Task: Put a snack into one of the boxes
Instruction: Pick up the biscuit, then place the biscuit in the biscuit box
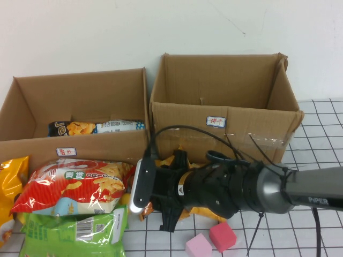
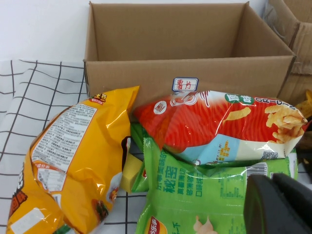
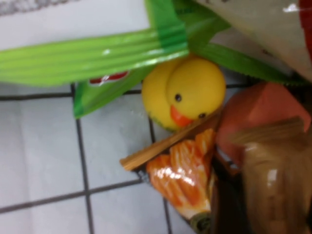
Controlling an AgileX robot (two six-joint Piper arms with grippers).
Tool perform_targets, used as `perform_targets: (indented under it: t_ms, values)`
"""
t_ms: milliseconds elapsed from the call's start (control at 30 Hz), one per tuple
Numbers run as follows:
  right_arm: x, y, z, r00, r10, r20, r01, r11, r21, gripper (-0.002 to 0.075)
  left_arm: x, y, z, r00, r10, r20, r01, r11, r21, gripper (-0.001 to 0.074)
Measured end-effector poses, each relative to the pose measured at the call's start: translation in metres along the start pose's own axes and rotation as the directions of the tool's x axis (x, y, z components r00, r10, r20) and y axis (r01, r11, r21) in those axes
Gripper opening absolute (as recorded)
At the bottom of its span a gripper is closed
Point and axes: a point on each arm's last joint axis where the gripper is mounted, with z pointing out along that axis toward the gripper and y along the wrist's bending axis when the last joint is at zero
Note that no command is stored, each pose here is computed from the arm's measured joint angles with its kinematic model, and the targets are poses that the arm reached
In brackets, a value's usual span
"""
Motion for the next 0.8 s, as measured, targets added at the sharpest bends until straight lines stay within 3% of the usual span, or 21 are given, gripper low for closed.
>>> perform_targets:
  t_ms: [300,567,800]
  values:
    - [-0.008,-0.007,0.001,1.000,0.000,0.017,0.000,1.000,0.015,0.0085,0.000,0.000,0.000,1.000,0.000,-0.001,0.000,1.000,0.000,-0.0001]
    - [-0.030,-0.024,-0.042,0.999,0.047,-0.004,-0.047,0.999,-0.021,0.0075,0.000,0.000,0.000,1.000,0.000,-0.001,0.000,1.000,0.000,-0.0001]
    - [-0.076,-0.068,-0.145,0.950,0.188,0.251,-0.222,0.969,0.112,0.0073,0.000,0.000,0.000,1.000,0.000,-0.001,0.000,1.000,0.000,-0.0001]
